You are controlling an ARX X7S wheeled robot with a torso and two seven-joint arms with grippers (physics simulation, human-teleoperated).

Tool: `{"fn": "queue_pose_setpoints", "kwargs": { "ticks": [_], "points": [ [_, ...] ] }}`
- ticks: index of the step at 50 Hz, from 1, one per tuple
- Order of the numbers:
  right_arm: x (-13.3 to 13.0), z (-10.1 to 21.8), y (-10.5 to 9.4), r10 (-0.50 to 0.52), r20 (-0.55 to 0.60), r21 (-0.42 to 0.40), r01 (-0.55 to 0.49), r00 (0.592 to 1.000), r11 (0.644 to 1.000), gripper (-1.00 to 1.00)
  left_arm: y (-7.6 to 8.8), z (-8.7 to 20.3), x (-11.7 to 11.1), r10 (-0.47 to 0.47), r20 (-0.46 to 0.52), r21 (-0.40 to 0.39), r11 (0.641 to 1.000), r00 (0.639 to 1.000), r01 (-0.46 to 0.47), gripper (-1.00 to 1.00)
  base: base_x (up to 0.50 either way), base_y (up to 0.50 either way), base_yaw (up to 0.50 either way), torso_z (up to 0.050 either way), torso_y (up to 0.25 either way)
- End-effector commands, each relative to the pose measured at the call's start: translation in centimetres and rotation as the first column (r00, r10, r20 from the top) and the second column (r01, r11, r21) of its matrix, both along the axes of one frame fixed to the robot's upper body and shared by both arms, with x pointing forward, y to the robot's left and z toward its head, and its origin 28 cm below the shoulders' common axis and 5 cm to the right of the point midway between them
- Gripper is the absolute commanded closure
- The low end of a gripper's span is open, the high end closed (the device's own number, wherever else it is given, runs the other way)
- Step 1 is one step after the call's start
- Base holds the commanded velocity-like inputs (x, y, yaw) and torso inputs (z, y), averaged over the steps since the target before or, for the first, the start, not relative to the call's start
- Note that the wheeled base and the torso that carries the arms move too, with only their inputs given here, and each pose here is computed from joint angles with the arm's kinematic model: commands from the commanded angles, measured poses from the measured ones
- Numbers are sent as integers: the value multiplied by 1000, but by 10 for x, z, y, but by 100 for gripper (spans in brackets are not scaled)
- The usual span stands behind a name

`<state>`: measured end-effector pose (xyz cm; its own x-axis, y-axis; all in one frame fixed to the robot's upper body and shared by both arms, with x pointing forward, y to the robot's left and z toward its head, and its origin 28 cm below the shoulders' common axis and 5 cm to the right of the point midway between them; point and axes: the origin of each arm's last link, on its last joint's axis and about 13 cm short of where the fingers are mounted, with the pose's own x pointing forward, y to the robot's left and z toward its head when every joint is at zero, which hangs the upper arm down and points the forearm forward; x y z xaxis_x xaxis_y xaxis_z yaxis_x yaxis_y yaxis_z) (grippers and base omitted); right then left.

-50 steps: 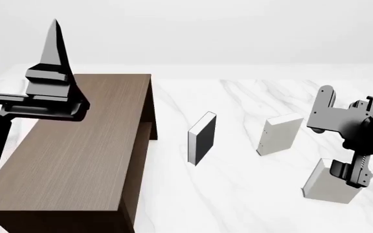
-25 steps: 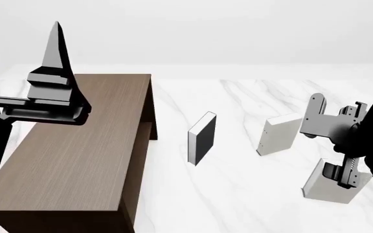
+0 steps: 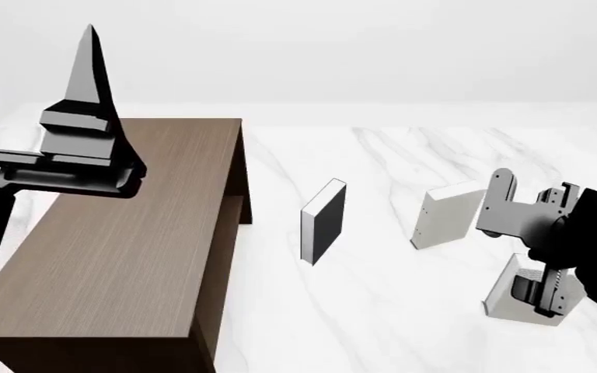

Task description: Pick up the book on the right and place it under the cabinet shelf.

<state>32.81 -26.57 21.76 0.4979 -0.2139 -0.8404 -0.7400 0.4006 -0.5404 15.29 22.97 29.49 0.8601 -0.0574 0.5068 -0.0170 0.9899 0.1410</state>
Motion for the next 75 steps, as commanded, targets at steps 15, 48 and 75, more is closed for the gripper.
{"fn": "queue_pose_setpoints", "kwargs": {
  "ticks": [15,48,75],
  "points": [
    [-7,-13,-4,-21,-9,-9,21,1000,1000,-100,-2,8,-3,-14,18,15,1000,1000,14,-100,0,0,0,0,0],
    [1,-44,-8,-21,-3,-22,21,1000,1000,-100,-3,6,-5,-21,18,26,999,1000,20,-100,0,0,0,0,0],
    [-6,-50,-16,-97,8,-106,97,995,990,-100,-4,7,-6,-33,23,31,999,999,32,-100,0,0,0,0,0]
  ]
}}
